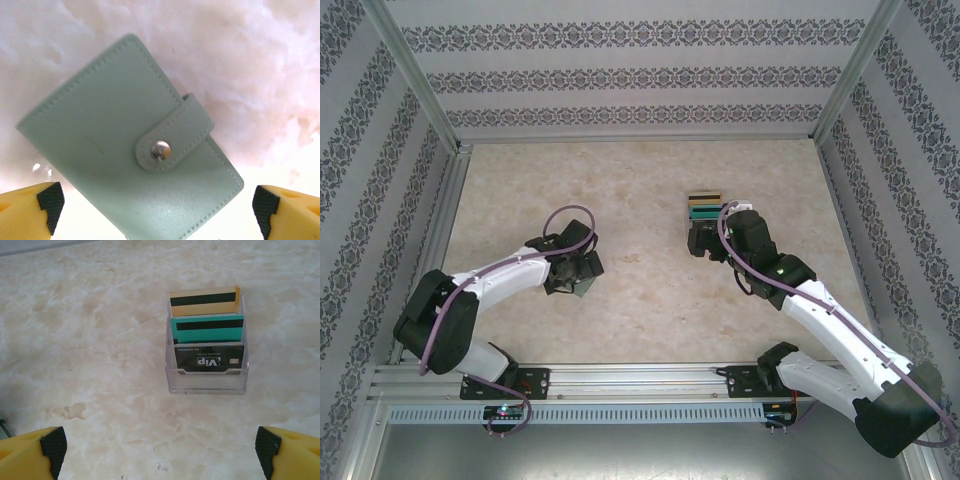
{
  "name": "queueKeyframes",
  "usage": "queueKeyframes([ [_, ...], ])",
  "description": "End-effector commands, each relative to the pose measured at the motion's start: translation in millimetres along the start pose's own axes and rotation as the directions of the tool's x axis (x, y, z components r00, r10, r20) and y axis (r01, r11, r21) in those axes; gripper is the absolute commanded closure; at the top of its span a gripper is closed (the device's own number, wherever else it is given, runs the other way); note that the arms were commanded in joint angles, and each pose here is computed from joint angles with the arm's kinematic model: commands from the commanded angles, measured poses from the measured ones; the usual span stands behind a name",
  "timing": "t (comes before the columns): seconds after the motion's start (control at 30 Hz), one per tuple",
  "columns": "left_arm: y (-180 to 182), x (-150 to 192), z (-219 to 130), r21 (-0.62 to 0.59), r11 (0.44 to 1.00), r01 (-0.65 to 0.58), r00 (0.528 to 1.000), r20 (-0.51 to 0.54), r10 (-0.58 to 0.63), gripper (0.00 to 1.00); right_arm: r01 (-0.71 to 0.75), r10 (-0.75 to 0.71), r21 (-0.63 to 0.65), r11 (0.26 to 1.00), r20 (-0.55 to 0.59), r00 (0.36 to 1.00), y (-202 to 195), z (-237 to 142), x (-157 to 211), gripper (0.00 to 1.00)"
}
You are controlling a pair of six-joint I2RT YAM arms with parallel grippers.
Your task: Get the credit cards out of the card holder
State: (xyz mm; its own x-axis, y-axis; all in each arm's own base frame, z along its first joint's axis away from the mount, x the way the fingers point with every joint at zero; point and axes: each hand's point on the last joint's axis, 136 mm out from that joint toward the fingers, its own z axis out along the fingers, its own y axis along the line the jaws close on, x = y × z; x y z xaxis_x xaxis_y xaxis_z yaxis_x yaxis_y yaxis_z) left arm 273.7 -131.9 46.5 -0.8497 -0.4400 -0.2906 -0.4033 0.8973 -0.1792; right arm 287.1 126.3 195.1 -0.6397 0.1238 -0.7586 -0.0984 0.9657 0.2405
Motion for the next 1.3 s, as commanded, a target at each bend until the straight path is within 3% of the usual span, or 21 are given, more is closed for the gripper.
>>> queueKeyframes([
  [0.0,12,-12,2,-0.054,0.998,0.042,0.999,0.021,-0.041,0.0,0.009,-0.009,0.022,1.0,0.005,1.0,-3,-4,2,0.02],
  [0.3,-5,-15,23,-0.059,0.997,0.044,0.999,-0.023,-0.046,0.01,0.009,-0.01,0.018,1.0,0.01,1.0,0,-5,0,0.02],
  [0.6,-81,-19,26,0.203,0.976,-0.082,0.995,-0.043,0.093,0.01,0.012,-0.012,0.026,1.0,0.014,1.0,-3,-8,3,0.02],
  [0.87,-126,-3,32,0.282,0.939,-0.196,0.973,-0.066,0.223,0.02,0.013,-0.013,0.011,1.0,-0.008,1.0,0,-6,9,0.02],
  [1.1,-116,-29,-4,0.242,0.951,-0.191,0.982,0.041,0.186,0.01,0.112,-0.115,-0.048,0.993,-0.087,0.99,32,12,15,0.02],
  [1.27,-61,-46,-37,0.105,0.99,-0.091,0.987,0.139,0.076,0.01,0.199,-0.218,-0.127,0.972,-0.152,0.964,71,40,20,0.05],
])
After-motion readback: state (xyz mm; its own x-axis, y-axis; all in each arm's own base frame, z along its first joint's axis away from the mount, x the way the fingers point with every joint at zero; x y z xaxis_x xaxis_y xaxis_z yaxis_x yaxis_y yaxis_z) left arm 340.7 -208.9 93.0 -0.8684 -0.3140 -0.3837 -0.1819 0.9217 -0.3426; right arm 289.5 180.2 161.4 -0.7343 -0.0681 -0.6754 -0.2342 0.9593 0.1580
